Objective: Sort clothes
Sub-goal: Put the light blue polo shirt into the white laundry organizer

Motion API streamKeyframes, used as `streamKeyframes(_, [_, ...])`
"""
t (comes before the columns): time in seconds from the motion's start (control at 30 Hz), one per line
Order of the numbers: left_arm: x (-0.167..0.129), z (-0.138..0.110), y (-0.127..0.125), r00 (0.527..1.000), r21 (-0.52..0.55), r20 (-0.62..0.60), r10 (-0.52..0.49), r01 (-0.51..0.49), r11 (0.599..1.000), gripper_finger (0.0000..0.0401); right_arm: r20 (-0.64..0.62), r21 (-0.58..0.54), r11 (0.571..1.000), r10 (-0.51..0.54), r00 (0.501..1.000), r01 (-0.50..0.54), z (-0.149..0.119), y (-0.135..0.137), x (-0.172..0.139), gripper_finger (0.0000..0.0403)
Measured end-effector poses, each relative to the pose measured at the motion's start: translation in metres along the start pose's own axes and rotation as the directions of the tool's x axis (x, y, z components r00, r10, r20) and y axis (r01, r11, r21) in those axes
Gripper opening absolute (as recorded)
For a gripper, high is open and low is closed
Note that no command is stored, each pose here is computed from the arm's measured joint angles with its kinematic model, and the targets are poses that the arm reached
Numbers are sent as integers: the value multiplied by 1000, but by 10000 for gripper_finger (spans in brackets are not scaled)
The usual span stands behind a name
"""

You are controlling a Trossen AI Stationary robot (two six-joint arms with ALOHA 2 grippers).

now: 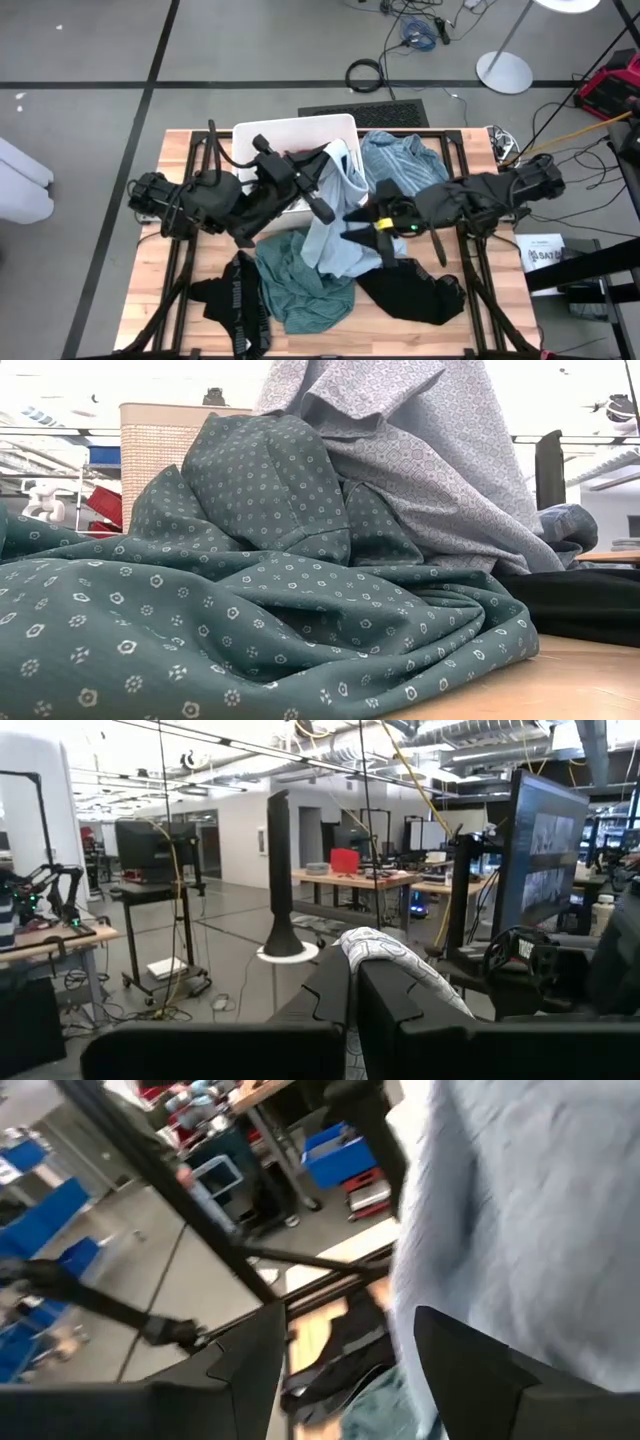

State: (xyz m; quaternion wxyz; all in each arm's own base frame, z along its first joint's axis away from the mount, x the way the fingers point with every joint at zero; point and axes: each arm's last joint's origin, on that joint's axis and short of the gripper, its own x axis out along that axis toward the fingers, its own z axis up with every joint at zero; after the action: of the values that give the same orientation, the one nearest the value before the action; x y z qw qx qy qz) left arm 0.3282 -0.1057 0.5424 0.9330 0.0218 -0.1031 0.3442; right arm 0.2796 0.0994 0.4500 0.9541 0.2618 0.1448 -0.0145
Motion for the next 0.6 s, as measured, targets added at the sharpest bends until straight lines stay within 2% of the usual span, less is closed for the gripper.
streamKeyframes(0.2, [-2,0,-2,1000,58,-2,-8,9,998,11,35,-70,993,-88,995,91,2,-10,15,210])
streamKeyframes(0.4, [-2,0,-2,1000,84,-2,-9,9,996,11,69,-160,980,-111,991,121,4,-16,31,210])
streamKeyframes(0.6, [-2,0,-1,1000,127,-5,3,-2,992,11,65,-192,967,-155,986,165,3,-26,50,202])
